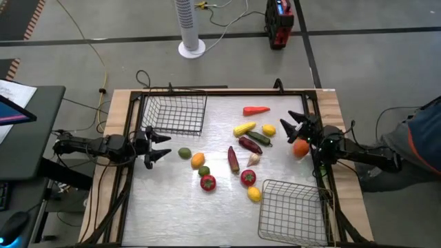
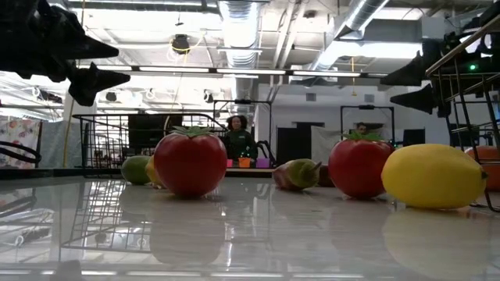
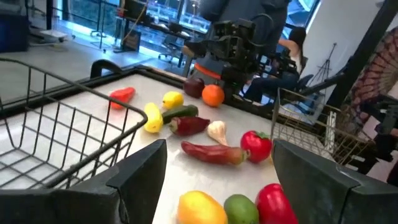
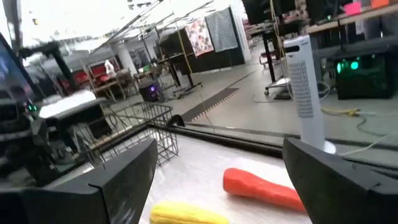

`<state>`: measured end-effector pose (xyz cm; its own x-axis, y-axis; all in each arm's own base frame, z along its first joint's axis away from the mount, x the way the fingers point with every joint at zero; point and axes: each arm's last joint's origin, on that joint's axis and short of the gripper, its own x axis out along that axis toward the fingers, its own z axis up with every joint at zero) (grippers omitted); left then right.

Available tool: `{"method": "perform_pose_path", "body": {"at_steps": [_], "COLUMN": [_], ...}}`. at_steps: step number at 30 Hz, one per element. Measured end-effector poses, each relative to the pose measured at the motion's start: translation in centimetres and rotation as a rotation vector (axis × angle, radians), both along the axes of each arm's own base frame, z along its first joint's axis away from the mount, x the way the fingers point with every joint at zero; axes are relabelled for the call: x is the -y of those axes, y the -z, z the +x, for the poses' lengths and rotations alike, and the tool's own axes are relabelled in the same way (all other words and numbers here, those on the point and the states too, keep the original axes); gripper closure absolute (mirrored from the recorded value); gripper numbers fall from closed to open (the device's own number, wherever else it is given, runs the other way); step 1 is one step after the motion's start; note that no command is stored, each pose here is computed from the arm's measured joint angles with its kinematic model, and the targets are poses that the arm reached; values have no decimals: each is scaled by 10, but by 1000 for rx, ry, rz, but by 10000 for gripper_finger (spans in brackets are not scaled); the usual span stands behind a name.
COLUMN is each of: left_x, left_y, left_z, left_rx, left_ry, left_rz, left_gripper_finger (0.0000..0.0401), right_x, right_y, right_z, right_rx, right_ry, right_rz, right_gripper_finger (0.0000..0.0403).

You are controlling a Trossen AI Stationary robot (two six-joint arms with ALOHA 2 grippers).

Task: Sort produce into baskets
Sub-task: Put the left lemon into the black wire basket

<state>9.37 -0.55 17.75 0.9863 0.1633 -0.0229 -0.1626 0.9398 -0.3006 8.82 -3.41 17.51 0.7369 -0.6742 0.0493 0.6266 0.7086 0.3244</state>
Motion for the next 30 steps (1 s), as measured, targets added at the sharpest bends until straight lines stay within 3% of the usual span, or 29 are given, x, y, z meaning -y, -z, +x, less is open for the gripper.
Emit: {"method": "perform_pose_path", "body": {"at_steps": [4, 11, 16, 21, 25, 30], "left_x": [1, 5, 14, 28, 43, 56], "left_y": [-6, -52, -67, -72, -73, -68], "left_z": [5, 32, 69, 103, 123, 141], "left_rx": [-31, -159, -375, -554, -711, -813], "left_ry": [2, 9, 125, 210, 177, 65], "left_rz": [41, 110, 150, 72, 34, -3], "left_gripper_finger": [122, 122, 122, 122, 122, 122], "right_x": [0, -6, -6, -10, -13, -17], "right_y": [-2, -22, -13, -15, -28, -37], "right_z": [0, 3, 12, 26, 40, 58], "right_rx": [63, 179, 87, -28, -139, -239], "right_ry": [-32, -294, -342, -436, -491, -539], "right_rz": [41, -124, -73, -35, -64, -97], "right_gripper_finger": [30, 30, 30, 30, 30, 30]}}
